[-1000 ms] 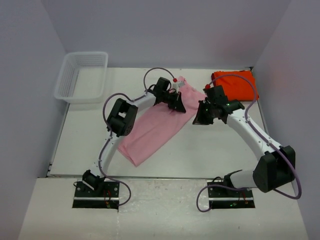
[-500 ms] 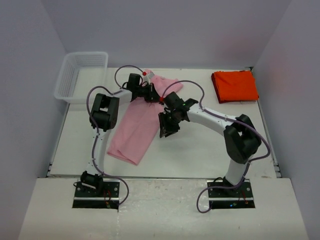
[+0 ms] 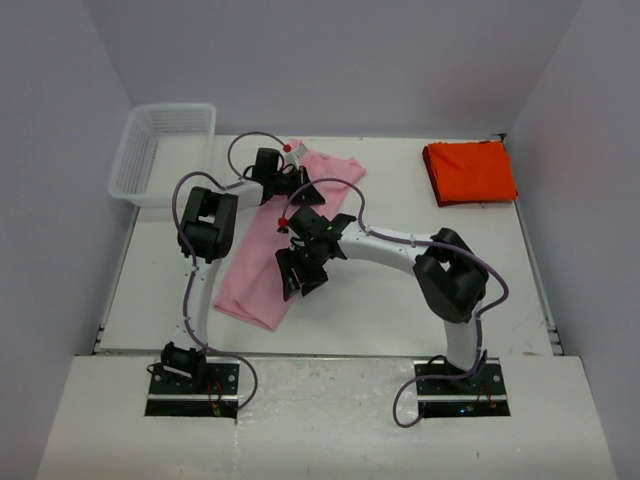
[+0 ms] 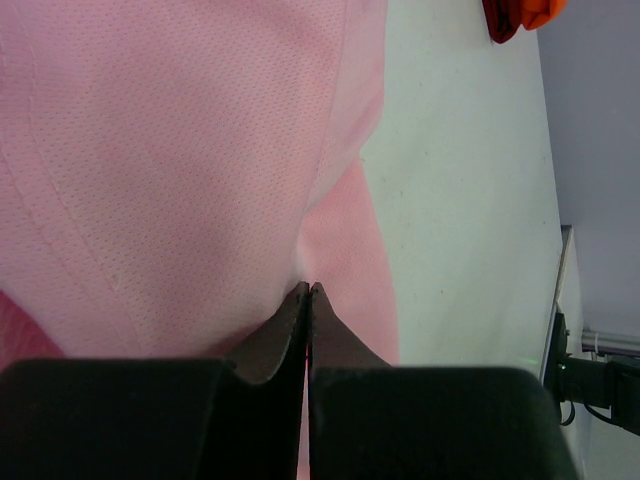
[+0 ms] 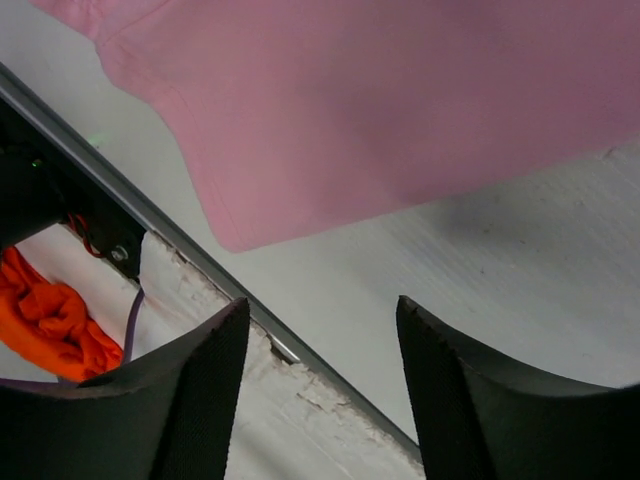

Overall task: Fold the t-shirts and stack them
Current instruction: Rotate the tshirt 90 degrees

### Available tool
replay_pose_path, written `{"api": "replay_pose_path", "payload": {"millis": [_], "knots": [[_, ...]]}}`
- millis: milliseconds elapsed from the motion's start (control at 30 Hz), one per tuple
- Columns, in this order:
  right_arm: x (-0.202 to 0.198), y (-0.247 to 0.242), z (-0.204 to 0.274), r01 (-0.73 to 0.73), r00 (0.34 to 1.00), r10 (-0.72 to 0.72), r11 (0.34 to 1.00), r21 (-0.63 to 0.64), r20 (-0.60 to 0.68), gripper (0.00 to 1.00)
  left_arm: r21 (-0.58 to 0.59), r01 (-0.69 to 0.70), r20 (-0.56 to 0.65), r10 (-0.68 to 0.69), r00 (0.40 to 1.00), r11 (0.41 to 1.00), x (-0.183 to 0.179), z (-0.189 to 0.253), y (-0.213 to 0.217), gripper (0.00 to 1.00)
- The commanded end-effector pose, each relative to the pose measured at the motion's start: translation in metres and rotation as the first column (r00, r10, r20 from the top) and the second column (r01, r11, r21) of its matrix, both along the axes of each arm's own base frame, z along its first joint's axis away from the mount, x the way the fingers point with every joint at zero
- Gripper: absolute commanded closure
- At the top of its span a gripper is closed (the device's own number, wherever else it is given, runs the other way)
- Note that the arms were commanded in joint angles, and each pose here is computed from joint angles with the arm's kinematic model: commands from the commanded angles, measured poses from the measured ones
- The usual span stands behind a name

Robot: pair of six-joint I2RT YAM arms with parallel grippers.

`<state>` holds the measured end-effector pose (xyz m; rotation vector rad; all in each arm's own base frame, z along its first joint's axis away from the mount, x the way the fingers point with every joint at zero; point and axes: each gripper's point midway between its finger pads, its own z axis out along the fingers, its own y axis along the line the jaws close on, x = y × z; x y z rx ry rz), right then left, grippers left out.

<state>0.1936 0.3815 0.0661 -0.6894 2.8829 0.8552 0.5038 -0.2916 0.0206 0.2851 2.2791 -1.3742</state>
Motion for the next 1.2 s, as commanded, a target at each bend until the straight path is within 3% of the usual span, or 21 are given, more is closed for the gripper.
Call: {"api": "replay_pose_path", "payload": {"millis": [0, 33, 100, 133, 367, 700, 867, 1167], "knots": [[-0.005, 0.020, 0.001, -0.034, 0.999, 0.034, 0.999, 0.037, 0.015, 0.44, 0.003, -0.020, -0.001, 0.020, 1.000, 1.000, 0.000, 0.005, 0.006, 1.00], [-0.011, 0.025, 0.001, -0.054, 0.998, 0.053, 0.998, 0.037, 0.017, 0.52, 0.005, -0.020, 0.000, 0.020, 1.000, 1.000, 0.000, 0.004, 0.007, 1.00], [-0.012, 0.034, 0.005, -0.072, 0.997, 0.072, 0.996, 0.052, 0.011, 0.92, 0.007, -0.018, -0.001, 0.018, 1.000, 1.000, -0.001, 0.003, 0.007, 1.00], [-0.017, 0.038, -0.001, -0.090, 0.996, 0.090, 0.995, 0.048, -0.008, 1.00, 0.011, -0.019, -0.007, 0.019, 1.000, 1.000, -0.002, 0.000, 0.008, 1.00], [-0.019, 0.070, 0.002, -0.146, 0.988, 0.151, 0.982, 0.117, -0.038, 1.00, 0.011, -0.020, -0.035, 0.021, 0.999, 1.000, -0.003, -0.009, 0.012, 1.00], [-0.038, 0.067, -0.038, -0.132, 0.973, 0.151, 0.985, 0.111, -0.176, 1.00, -0.002, -0.038, -0.045, 0.038, 0.998, 0.999, 0.000, -0.008, 0.022, 1.00], [-0.057, 0.034, -0.063, -0.061, 0.970, 0.064, 0.998, 0.021, -0.235, 1.00, -0.025, -0.048, -0.061, 0.046, 0.997, 0.999, 0.002, -0.013, 0.024, 1.00], [-0.067, -0.025, -0.092, 0.108, 0.967, -0.140, 0.982, -0.153, -0.215, 1.00, -0.092, -0.061, -0.089, 0.053, 0.995, 0.994, 0.007, -0.021, 0.023, 1.00]]}}
